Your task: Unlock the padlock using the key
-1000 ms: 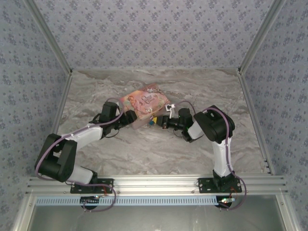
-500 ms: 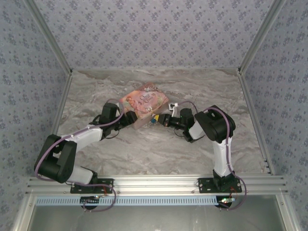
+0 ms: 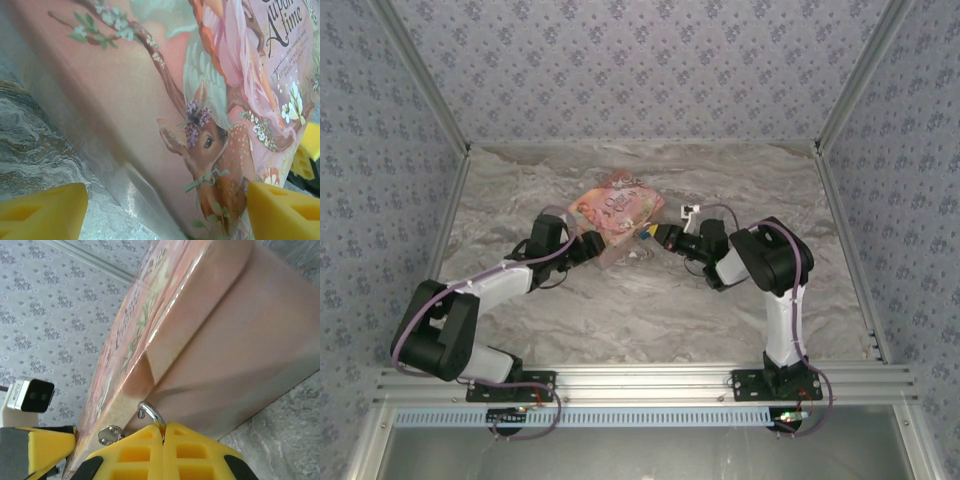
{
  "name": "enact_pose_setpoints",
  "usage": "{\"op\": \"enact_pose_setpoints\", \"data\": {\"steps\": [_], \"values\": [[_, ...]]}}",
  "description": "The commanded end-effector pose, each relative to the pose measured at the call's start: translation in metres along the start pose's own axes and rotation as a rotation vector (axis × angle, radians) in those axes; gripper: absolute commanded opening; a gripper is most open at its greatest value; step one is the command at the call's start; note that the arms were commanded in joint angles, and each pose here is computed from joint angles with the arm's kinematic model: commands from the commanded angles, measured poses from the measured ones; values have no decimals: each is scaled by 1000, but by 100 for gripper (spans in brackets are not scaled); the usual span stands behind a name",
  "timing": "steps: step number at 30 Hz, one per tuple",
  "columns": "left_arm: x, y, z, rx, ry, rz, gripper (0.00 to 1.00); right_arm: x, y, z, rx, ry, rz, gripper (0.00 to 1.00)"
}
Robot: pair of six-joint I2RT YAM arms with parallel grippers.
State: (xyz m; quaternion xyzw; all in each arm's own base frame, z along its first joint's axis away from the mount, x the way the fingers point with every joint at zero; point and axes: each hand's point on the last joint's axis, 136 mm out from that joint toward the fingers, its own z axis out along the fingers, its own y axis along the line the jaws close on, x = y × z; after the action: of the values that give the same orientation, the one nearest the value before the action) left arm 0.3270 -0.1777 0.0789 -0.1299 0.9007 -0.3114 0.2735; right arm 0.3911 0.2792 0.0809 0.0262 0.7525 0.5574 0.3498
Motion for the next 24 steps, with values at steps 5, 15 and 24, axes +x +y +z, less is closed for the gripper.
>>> {"op": "enact_pose_setpoints", "data": {"steps": [5,15,24], "values": [[16,29,-10,-108,38,-25,85,-15,9,-16,32,-55,-74,0],[-26,12,-48,-34,-98,-56,100,-8,22,-60,178,44,-186,0],[-60,27,-108,-167,-291,7,100,30,48,-112,368,322,-266,0]]}}
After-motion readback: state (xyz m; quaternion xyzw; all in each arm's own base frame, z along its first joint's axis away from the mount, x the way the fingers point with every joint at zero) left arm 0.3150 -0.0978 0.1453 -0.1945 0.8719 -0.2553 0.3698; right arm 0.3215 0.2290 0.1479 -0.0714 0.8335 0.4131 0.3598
